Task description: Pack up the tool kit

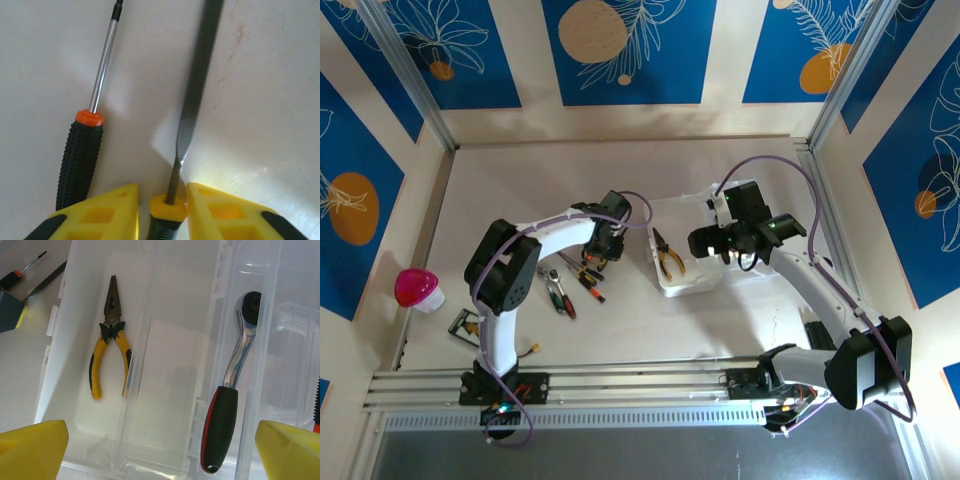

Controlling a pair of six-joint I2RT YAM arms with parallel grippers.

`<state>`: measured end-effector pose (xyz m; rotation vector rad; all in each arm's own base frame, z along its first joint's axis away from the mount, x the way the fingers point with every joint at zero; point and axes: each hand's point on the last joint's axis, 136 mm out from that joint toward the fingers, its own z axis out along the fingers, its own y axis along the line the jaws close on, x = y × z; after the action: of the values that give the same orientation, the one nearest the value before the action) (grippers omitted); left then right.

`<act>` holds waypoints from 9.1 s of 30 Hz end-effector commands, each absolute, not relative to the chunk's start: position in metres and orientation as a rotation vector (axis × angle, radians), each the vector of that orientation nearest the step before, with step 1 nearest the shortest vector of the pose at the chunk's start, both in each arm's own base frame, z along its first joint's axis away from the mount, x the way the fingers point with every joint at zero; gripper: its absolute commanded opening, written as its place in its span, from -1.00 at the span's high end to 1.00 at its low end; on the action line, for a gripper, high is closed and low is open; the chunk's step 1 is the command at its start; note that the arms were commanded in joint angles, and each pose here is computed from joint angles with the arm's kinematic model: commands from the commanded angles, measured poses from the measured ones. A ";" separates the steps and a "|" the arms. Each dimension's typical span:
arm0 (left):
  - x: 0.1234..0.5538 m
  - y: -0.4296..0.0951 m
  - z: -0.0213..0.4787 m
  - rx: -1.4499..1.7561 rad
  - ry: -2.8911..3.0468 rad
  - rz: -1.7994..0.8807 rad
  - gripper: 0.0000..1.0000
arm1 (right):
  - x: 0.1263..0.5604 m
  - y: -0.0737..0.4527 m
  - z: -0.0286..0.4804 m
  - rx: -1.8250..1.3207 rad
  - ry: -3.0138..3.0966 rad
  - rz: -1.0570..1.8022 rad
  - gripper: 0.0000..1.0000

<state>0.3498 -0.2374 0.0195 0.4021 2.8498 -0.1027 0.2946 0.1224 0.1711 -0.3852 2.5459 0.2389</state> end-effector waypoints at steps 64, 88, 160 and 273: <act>0.313 -0.383 0.246 0.574 2.236 -1.407 1.00 | 0.361 0.219 0.251 -0.100 2.207 1.060 1.00; 0.354 -0.177 0.134 0.183 2.663 -0.507 -0.99 | 0.365 0.000 0.225 0.017 2.586 -0.037 1.00; 0.308 -0.054 0.028 -0.461 2.777 -0.019 -0.36 | 0.328 0.141 0.174 -0.391 2.570 0.354 -0.99; 0.376 -0.177 0.188 0.101 2.450 -0.448 -1.00 | 0.324 0.150 0.150 -0.317 2.655 0.182 1.00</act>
<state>0.3937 -0.2080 0.2088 0.0822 2.3633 -0.6303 0.3292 0.1784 0.1562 -0.3256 2.6009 0.3927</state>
